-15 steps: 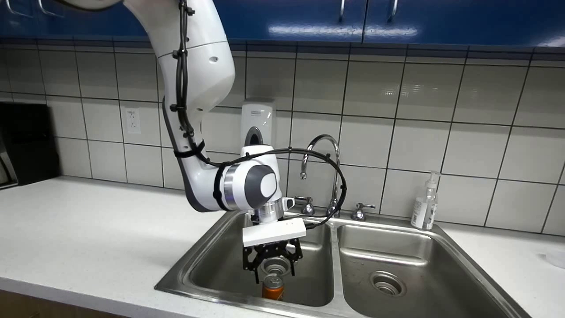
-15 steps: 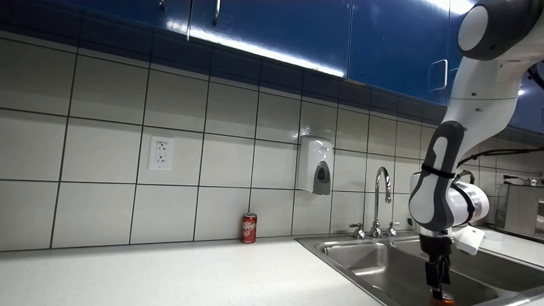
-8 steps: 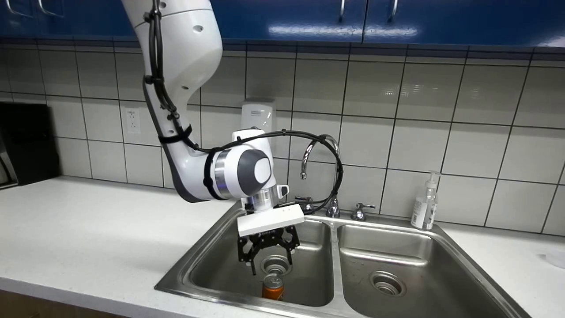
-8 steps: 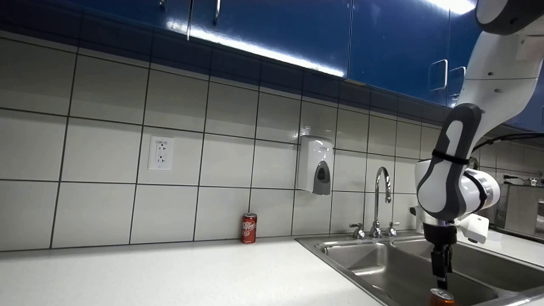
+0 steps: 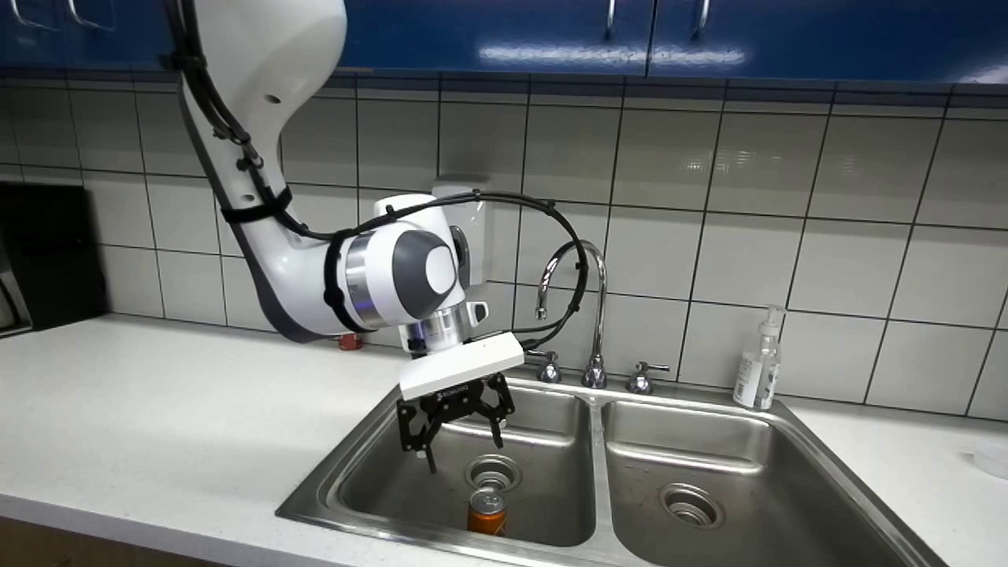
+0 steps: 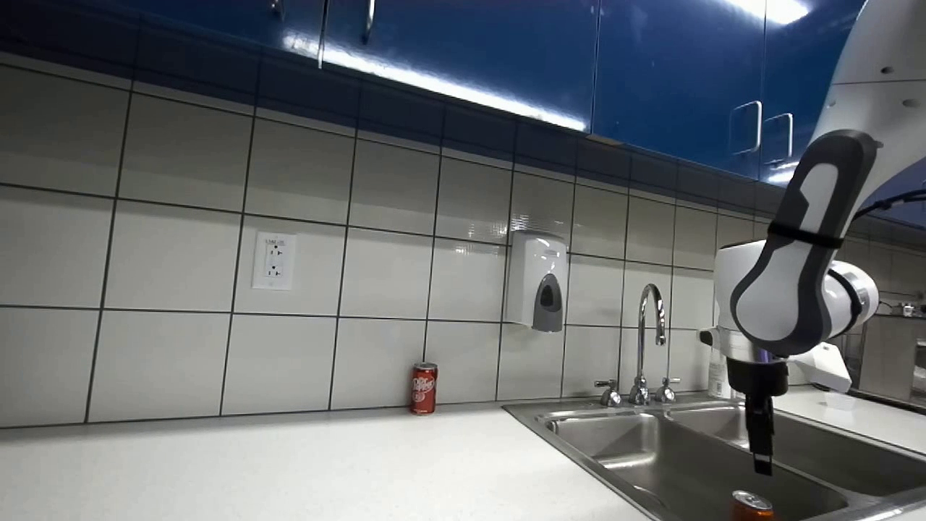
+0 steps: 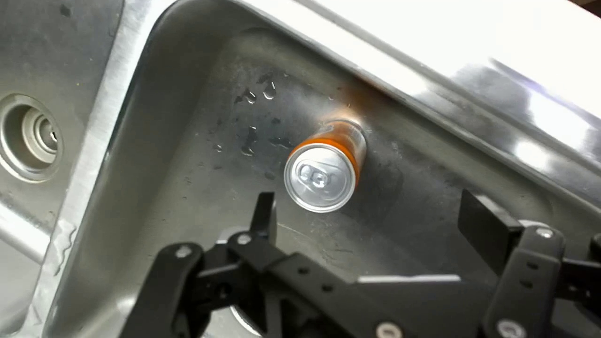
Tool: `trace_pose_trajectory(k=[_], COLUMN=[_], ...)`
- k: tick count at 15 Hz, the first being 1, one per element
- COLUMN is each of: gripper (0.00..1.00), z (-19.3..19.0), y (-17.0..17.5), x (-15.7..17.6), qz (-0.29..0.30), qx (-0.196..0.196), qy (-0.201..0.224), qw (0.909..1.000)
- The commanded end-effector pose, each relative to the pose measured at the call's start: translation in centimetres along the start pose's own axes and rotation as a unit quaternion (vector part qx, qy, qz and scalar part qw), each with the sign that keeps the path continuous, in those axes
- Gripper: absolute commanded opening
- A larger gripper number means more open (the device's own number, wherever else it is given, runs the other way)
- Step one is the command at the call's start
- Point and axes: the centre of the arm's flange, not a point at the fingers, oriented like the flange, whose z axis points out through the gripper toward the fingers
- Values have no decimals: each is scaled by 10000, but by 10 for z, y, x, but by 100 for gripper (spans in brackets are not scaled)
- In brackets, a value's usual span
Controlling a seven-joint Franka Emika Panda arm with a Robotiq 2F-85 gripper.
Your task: Put the Fanta can inside the left part of the sink
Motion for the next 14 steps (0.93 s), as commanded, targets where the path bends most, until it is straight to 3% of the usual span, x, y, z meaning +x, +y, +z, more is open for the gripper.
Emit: trace_pose_trajectory(k=[1,7,14], gripper=[100,100,100], z=[-36,-69,-110], y=[-26,-46,-93], x=[-5,9,36], qz=[-244,-183,288], qx=[-89,-59,441], qy=[91,272,272], qw=[9996,9994,9982])
